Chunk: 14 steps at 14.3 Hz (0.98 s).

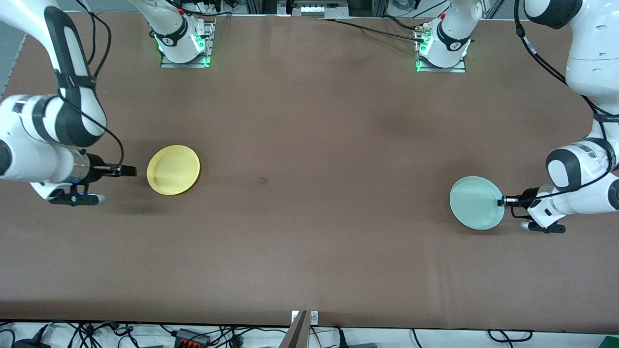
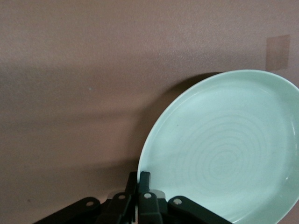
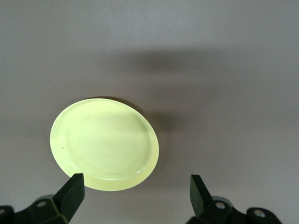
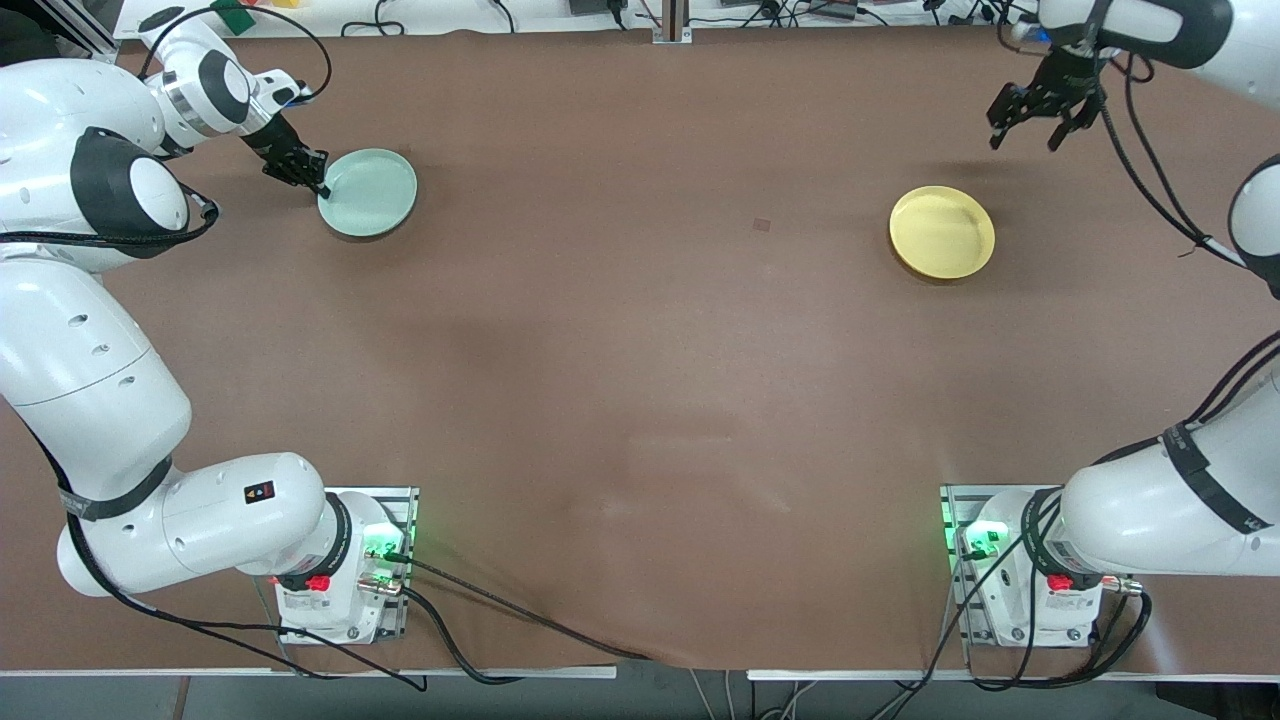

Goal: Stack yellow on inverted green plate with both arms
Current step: 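Grasp the green plate with the left gripper while the right gripper grasps the yellow plate, then lift the green plate with the left gripper and tilt it over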

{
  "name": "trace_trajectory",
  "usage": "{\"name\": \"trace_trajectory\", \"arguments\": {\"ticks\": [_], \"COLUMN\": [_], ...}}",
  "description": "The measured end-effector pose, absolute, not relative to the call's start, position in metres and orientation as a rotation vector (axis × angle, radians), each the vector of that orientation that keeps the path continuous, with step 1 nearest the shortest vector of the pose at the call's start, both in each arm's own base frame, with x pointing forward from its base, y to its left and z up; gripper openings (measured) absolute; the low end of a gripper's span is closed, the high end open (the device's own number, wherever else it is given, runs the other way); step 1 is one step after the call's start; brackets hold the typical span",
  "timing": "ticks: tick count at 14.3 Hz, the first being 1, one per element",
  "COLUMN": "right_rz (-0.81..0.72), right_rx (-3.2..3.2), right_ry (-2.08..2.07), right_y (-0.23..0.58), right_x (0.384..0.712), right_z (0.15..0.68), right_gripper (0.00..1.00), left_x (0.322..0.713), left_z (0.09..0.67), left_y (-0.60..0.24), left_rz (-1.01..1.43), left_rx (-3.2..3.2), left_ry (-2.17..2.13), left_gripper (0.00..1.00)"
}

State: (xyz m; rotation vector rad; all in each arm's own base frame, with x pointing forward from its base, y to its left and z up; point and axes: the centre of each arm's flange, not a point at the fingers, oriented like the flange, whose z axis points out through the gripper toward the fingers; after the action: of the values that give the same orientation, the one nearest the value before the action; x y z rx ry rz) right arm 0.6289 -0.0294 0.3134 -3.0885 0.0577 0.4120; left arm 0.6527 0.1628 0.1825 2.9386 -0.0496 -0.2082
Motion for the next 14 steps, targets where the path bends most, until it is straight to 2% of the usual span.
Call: {"name": "trace_trajectory", "arguments": {"ticks": [7, 12, 13, 14], "right_rz": [0.499, 0.583, 0.593, 0.606], "right_rx": [-3.021, -2.962, -2.949, -2.941], "right_ry": [0.116, 0.197, 0.207, 0.212], "right_y": [-0.028, -0.053, -0.057, -0.058], "right_x": [0.631, 0.618, 0.615, 0.614], "right_z": [0.218, 0.181, 0.178, 0.176], "right_gripper": [1.0, 1.0, 0.96, 0.96], "left_x": [0.678, 0.69, 0.69, 0.689], "left_z": [0.269, 0.34, 0.348, 0.353], "left_y": [0.119, 0.028, 0.013, -0.001], "left_rz": [-0.057, 0.008, -0.002, -0.02], "left_rx": [2.98, 3.065, 3.094, 3.119], "left_ry": [-0.215, -0.347, -0.339, -0.326], "left_gripper": [0.03, 0.03, 0.03, 0.03]}}
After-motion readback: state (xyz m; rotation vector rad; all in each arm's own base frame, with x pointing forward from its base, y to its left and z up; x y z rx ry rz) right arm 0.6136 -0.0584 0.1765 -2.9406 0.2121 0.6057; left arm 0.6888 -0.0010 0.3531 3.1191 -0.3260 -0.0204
